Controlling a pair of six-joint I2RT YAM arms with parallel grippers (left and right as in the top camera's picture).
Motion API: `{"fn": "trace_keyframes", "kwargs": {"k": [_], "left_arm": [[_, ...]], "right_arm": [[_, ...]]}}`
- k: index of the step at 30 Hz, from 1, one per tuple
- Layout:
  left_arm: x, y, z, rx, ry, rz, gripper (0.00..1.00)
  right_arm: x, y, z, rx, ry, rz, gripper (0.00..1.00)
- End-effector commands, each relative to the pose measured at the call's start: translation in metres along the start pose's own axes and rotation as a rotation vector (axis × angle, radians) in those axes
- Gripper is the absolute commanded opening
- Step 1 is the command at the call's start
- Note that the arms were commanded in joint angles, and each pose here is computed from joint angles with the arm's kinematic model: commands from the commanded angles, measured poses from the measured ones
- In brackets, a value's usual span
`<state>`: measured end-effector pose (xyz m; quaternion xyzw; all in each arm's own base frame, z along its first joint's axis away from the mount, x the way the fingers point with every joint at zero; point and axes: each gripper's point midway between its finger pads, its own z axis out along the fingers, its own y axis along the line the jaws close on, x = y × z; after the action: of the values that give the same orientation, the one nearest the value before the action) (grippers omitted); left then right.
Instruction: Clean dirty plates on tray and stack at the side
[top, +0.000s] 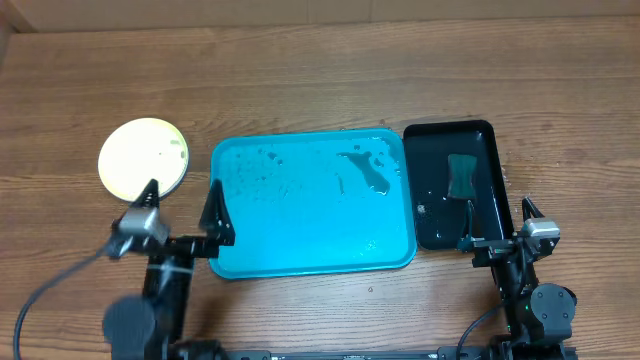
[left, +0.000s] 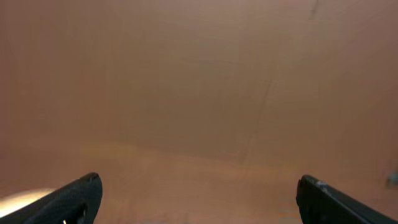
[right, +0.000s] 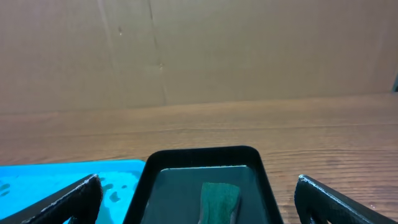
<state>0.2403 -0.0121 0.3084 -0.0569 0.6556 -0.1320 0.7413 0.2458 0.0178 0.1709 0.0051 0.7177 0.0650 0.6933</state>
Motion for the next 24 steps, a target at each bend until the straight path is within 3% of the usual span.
{"fn": "trace_keyframes", "kwargs": {"k": [1,9,24], "left_arm": [[-0.016,-0.007,-0.012,0.04,-0.125,0.005,1.0],[-0.04,-0.017,-0.036,0.106,-0.346,0.034,1.0],[0.042,0.009,-0.016,0.061,-0.189,0.006,1.0]], "right_arm": [[0.001,0.0,0.0,-0.004,-0.007,-0.004,1.0],[0.001,0.0,0.0,-0.004,-0.007,-0.004,1.0],[0.001,0.0,0.0,-0.005,-0.007,-0.004,1.0]]}}
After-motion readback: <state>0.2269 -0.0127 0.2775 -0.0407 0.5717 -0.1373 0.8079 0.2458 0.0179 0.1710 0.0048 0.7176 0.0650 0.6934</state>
